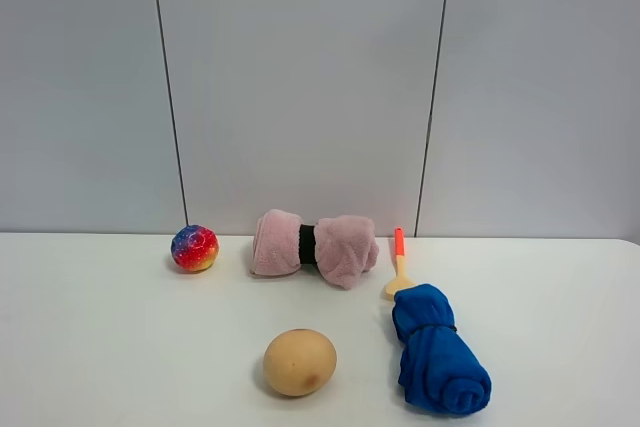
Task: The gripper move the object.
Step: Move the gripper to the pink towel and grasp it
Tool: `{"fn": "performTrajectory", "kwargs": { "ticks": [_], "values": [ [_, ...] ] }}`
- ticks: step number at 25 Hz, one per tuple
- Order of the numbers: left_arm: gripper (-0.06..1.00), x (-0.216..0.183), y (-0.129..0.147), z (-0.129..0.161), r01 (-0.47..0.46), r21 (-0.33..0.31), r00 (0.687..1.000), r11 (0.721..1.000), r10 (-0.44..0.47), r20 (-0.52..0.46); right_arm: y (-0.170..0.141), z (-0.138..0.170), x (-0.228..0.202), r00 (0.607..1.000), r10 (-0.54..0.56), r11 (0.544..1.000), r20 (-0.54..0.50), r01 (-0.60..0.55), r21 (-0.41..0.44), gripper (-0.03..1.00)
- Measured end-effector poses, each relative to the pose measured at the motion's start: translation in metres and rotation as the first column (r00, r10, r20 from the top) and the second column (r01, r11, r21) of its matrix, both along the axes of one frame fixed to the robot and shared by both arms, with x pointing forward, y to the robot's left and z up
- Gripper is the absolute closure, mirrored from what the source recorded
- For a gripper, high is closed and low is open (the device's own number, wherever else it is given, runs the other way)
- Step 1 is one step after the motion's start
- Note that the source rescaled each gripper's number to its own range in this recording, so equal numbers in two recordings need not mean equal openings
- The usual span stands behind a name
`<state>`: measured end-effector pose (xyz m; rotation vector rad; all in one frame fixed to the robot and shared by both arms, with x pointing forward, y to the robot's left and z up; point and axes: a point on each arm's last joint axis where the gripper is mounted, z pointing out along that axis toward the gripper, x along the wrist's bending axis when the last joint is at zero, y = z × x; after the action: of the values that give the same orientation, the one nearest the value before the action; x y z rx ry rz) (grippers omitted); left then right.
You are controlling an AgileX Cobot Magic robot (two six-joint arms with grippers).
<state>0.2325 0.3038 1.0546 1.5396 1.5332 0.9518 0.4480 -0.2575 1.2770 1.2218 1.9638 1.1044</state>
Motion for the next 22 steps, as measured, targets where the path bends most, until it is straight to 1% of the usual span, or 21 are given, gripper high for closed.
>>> {"fn": "performTrajectory", "kwargs": {
  "ticks": [2,3,4,5,7,9,11,13,14,15,17,19,22],
  "values": [
    [-0.06,0.000,0.000,0.000,0.000,0.000,1.000,1.000,0.000,0.000,0.009,-0.003,0.034,0.993,-0.070,0.997,-0.092,0.068,-0.022,0.19],
    [-0.06,0.000,0.000,0.000,0.000,0.000,1.000,1.000,0.000,0.000,0.017,-0.010,0.052,0.980,-0.127,0.992,-0.154,0.123,-0.036,0.19],
    [-0.06,0.000,0.000,0.000,0.000,0.000,1.000,1.000,0.000,0.000,0.022,-0.018,0.072,0.965,-0.188,0.981,-0.180,0.178,-0.074,0.19],
    [-0.06,0.000,0.000,0.000,0.000,0.000,1.000,1.000,0.000,0.000,0.027,-0.026,0.088,0.949,-0.243,0.969,-0.203,0.228,-0.092,0.19],
    [-0.06,0.000,0.000,0.000,0.000,0.000,1.000,1.000,0.000,0.000,0.044,-0.051,0.125,0.918,-0.312,0.948,-0.244,0.282,-0.148,0.19],
    [-0.06,0.000,0.000,0.000,0.000,0.000,1.000,1.000,0.000,0.000,0.060,-0.079,0.153,0.896,-0.332,0.940,-0.295,0.289,-0.182,0.19],
    [-0.06,0.000,0.000,0.000,0.000,0.000,1.000,1.000,0.000,0.000,0.082,-0.115,0.175,0.877,-0.313,0.944,-0.364,0.245,-0.222,0.19],
    [-0.06,0.000,0.000,0.000,0.000,0.000,1.000,1.000,0.000,0.000,0.108,-0.146,0.189,0.883,-0.244,0.957,-0.402,0.150,-0.249,0.19],
    [-0.06,0.000,0.000,0.000,0.000,0.000,1.000,1.000,0.000,0.000,0.125,-0.161,0.194,0.896,-0.177,0.960,-0.407,0.066,-0.272,0.19],
    [-0.06,0.000,0.000,0.000,0.000,0.000,1.000,1.000,0.000,0.000,0.138,-0.172,0.197,0.910,-0.100,0.954,-0.402,-0.026,-0.299,0.19],
    [-0.06,0.000,0.000,0.000,0.000,0.000,1.000,1.000,0.000,0.000,0.164,-0.196,0.202,0.920,0.054,0.909,-0.388,-0.206,-0.362,0.19],
    [-0.06,0.000,0.000,0.000,0.000,0.000,1.000,1.000,0.000,0.000,0.183,-0.213,0.206,0.910,0.198,0.838,-0.363,-0.350,-0.420,0.19],
    [-0.06,0.000,0.000,0.000,0.000,0.000,1.000,1.000,0.000,0.000,0.198,-0.236,0.216,0.892,0.312,0.758,-0.328,-0.442,-0.480,0.19]
  ]
}}
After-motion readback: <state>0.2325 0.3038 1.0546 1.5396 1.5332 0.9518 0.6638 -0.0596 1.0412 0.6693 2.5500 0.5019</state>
